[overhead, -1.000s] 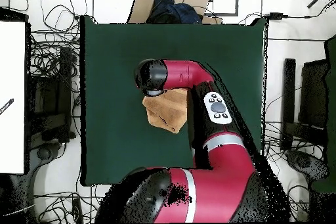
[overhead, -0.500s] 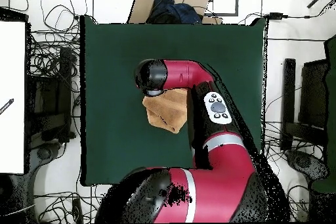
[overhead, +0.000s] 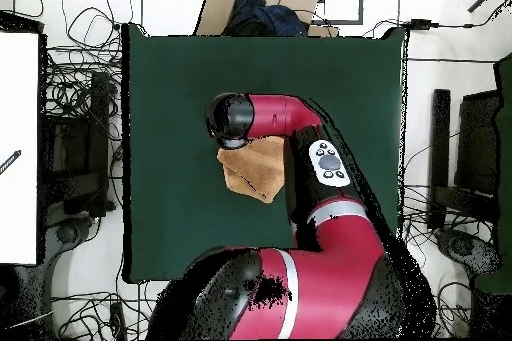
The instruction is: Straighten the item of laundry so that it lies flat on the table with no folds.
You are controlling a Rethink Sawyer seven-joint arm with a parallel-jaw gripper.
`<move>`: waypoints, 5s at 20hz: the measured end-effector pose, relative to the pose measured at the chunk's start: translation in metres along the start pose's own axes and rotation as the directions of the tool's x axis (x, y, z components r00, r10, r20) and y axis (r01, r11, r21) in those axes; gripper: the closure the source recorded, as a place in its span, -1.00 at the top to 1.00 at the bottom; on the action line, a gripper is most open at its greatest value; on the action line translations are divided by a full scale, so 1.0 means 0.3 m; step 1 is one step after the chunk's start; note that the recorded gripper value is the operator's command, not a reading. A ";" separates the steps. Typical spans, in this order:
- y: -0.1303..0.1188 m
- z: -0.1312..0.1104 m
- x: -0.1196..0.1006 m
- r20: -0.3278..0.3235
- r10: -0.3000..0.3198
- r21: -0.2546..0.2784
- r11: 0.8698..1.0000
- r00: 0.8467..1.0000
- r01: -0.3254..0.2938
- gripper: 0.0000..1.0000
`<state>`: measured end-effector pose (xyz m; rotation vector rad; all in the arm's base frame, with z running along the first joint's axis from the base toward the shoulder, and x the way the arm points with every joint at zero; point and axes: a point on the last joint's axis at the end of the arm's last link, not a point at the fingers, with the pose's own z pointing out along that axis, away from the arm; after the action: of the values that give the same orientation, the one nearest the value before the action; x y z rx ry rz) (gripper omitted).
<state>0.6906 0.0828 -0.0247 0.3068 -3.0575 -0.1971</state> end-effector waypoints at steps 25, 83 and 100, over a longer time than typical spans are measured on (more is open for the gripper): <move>0.028 0.079 0.036 -0.036 -0.006 -0.011 1.000 0.999 0.005 1.00; 0.001 0.016 -0.022 0.006 -0.004 0.014 1.000 1.000 0.004 1.00; 0.004 0.096 0.002 -0.021 0.004 -0.004 1.000 1.000 -0.004 1.00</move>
<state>0.6877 0.0874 -0.0530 0.3007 -3.0362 -0.1979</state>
